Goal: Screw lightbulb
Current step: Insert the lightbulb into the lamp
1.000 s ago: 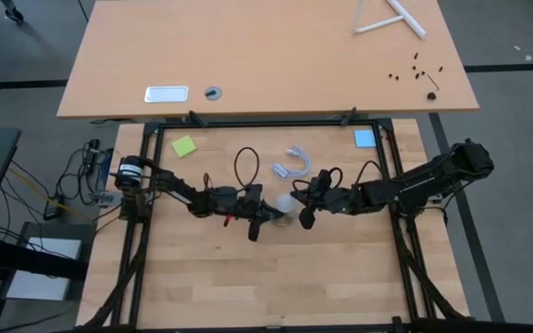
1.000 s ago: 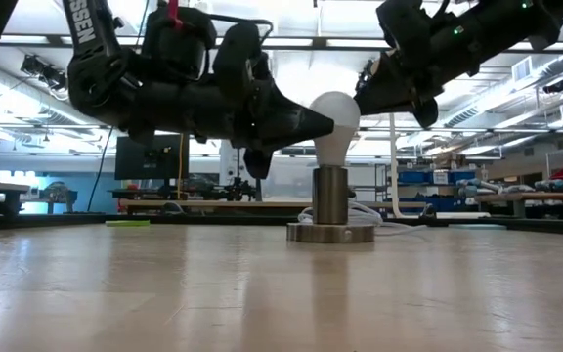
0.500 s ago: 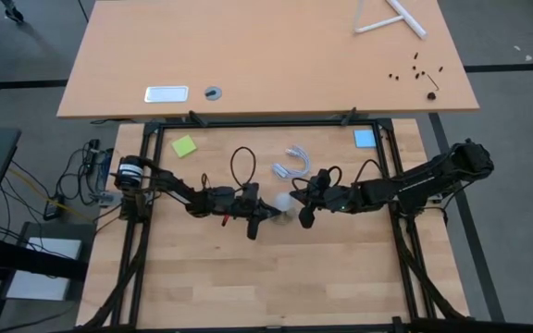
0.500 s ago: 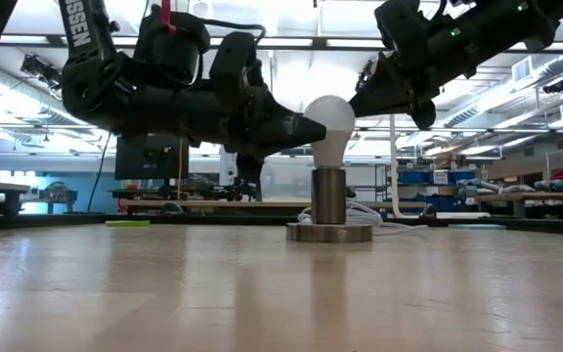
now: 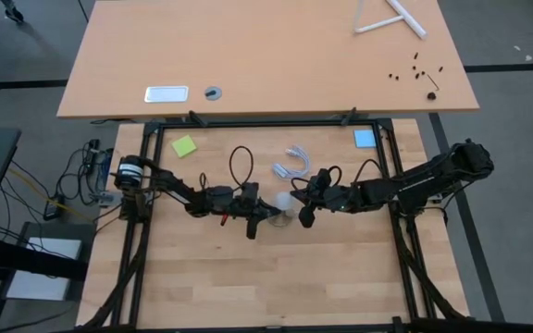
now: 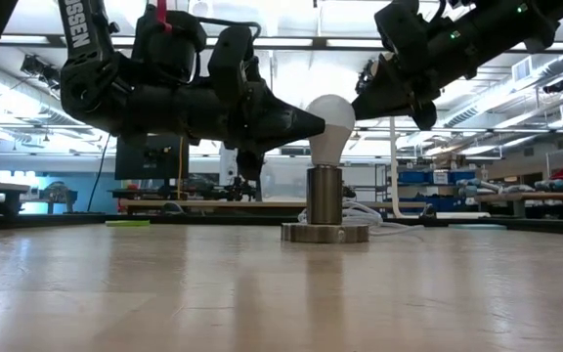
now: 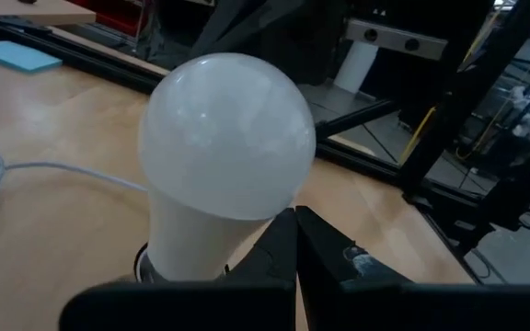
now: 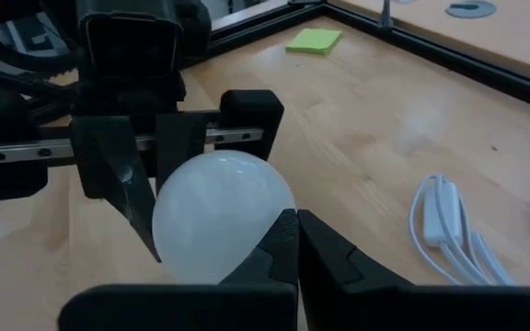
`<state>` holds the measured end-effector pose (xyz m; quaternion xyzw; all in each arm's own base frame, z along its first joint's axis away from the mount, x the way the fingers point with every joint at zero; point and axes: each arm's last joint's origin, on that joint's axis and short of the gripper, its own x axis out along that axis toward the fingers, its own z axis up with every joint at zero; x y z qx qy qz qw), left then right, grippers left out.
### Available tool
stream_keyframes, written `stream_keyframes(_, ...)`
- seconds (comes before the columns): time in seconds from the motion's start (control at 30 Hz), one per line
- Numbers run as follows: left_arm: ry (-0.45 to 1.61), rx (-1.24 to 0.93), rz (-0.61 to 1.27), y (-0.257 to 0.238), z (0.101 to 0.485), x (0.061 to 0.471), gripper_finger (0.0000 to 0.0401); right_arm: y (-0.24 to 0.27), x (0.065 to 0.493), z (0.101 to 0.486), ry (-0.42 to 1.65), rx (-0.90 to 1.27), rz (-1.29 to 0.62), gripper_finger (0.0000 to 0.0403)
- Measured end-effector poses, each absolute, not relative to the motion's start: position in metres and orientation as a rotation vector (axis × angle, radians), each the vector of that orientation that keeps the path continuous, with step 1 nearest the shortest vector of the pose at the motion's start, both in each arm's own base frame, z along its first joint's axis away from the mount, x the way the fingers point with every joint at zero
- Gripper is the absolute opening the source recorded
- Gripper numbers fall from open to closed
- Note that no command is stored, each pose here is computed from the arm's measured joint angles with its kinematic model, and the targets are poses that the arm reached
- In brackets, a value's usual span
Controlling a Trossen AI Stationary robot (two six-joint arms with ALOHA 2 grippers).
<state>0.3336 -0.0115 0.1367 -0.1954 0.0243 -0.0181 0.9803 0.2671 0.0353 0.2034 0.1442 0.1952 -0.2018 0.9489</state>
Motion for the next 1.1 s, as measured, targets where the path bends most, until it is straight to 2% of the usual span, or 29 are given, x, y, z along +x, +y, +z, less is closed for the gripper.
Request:
stream_keyframes(0.43, -0.024, -0.426, 0.008, -0.006, 0.133, 0.316, 0.0005, 0.036, 0.266, 0.201, 0.435, 0.289, -0.393, 0.0008)
stream_keyframes(1.1, 0.009, -0.446, 0.079, -0.001, 0.124, 0.307, 0.0004, 0.038, 0.270, 0.207, 0.378, 0.285, -0.311, 0.0008)
